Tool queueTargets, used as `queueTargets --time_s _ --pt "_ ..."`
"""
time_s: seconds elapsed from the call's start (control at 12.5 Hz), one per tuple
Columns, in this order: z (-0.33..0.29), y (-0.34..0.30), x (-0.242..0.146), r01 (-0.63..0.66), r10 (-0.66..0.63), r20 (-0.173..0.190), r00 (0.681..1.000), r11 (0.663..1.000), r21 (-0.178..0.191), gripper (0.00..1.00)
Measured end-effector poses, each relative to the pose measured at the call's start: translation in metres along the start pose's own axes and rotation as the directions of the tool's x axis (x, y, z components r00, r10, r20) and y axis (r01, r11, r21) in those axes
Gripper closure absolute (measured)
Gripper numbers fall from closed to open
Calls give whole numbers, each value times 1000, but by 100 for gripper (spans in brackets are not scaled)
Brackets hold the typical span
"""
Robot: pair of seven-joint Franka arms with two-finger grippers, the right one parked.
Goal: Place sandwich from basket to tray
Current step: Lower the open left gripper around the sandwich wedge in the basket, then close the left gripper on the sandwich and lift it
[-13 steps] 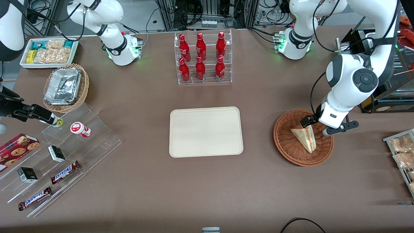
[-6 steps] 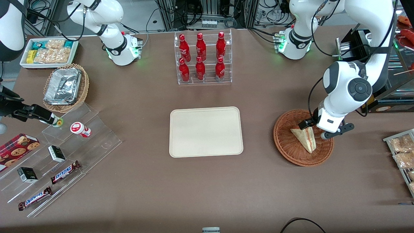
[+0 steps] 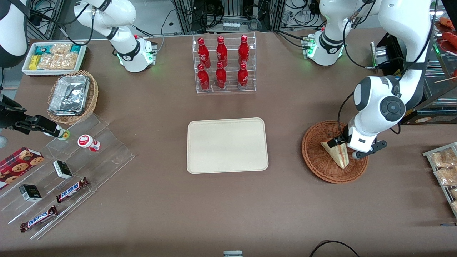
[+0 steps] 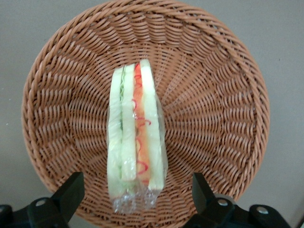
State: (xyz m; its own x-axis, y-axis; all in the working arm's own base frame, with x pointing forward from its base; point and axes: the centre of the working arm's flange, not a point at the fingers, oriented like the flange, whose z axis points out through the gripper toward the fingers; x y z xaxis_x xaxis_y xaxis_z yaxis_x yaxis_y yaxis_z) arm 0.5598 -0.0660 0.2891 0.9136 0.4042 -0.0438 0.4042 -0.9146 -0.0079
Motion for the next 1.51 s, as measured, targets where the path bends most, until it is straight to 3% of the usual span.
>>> queueTargets --time_s 0.64,1.04,1.36,1.51 --pt "30 1 5 27 -27 16 1000 1000 3 4" --pt "30 0 5 28 -28 15 1000 1000 3 60" --pt "17 2 7 26 -26 24 999 1000 11 75" --pt "-10 10 11 16 -17 54 998 999 31 80"
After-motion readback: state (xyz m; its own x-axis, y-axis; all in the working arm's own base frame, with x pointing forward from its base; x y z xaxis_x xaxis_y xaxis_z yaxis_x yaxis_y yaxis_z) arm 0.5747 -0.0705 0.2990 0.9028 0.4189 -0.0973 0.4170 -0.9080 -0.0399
